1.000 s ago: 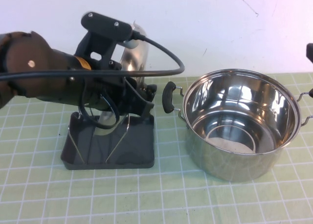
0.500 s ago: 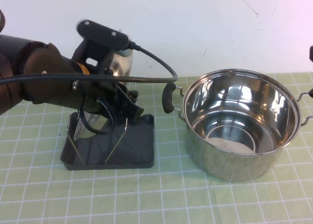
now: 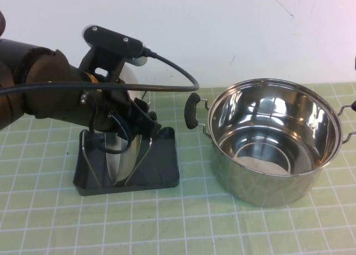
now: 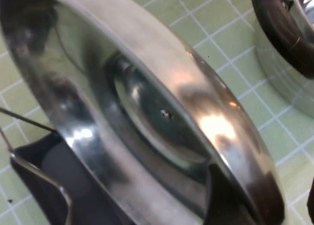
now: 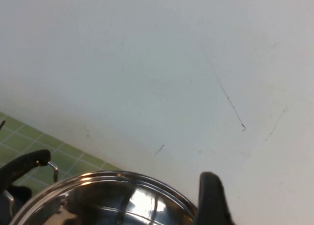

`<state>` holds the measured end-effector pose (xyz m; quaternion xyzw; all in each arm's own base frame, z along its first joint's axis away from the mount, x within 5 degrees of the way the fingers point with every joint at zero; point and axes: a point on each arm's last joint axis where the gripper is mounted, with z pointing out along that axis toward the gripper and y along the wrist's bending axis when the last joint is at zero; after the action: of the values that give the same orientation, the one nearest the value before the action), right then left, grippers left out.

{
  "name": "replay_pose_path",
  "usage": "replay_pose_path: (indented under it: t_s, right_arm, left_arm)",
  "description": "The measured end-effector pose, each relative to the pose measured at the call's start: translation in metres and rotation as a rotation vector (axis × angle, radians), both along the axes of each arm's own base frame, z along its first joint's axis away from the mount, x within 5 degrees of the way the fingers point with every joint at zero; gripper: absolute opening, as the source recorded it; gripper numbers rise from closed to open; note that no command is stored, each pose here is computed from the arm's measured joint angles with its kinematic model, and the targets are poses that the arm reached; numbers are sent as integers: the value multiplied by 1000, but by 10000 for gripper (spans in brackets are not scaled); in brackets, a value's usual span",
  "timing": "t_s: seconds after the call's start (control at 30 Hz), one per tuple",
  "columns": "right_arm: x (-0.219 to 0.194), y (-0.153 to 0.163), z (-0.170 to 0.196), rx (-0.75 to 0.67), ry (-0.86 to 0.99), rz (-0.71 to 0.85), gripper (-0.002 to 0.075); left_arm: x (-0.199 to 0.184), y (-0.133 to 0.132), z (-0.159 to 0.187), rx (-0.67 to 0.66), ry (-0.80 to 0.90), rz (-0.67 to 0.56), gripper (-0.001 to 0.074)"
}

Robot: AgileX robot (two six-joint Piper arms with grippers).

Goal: Put pot lid on rack

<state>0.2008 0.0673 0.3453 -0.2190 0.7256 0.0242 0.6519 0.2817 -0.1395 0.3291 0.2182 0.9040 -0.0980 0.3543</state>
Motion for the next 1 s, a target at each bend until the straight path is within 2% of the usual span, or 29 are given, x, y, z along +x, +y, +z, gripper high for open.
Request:
replay_pose_path:
  t_s: [0.17, 0.23, 0.3, 0.4, 0.57, 0.63, 0.7, 0.87, 1.0]
  right_arm:
    - [0, -2, -2, -3, 22, -25, 424]
    - [-1, -6, -3, -6, 41, -57, 418]
    - [-5, -10, -1, -11, 49, -93, 395]
    - [-17, -17, 9, 3, 13, -115, 310]
    - [-47, -26, 31, 49, -106, -115, 88]
    - [-64, -30, 35, 71, -166, -96, 36]
    - [-78, -31, 35, 91, -222, -58, 17]
    - [-108, -26, 23, 118, -369, 99, 1]
    - [-118, -21, 11, 133, -415, 194, 0]
  left_arm:
    - [-4, 5, 4, 44, -6, 2, 330]
    - [-12, 12, 13, 65, -21, 15, 294]
    - [-23, 20, 27, 81, -58, 24, 218]
    - [-46, 34, 48, 72, -133, 46, 69]
    - [-98, 62, 64, -9, -251, 107, 10]
    - [-122, 76, 59, -22, -286, 144, 5]
    - [-142, 89, 50, -32, -309, 185, 3]
    - [-190, 121, 16, -81, -391, 294, 2]
    - [-216, 136, -16, -131, -430, 347, 2]
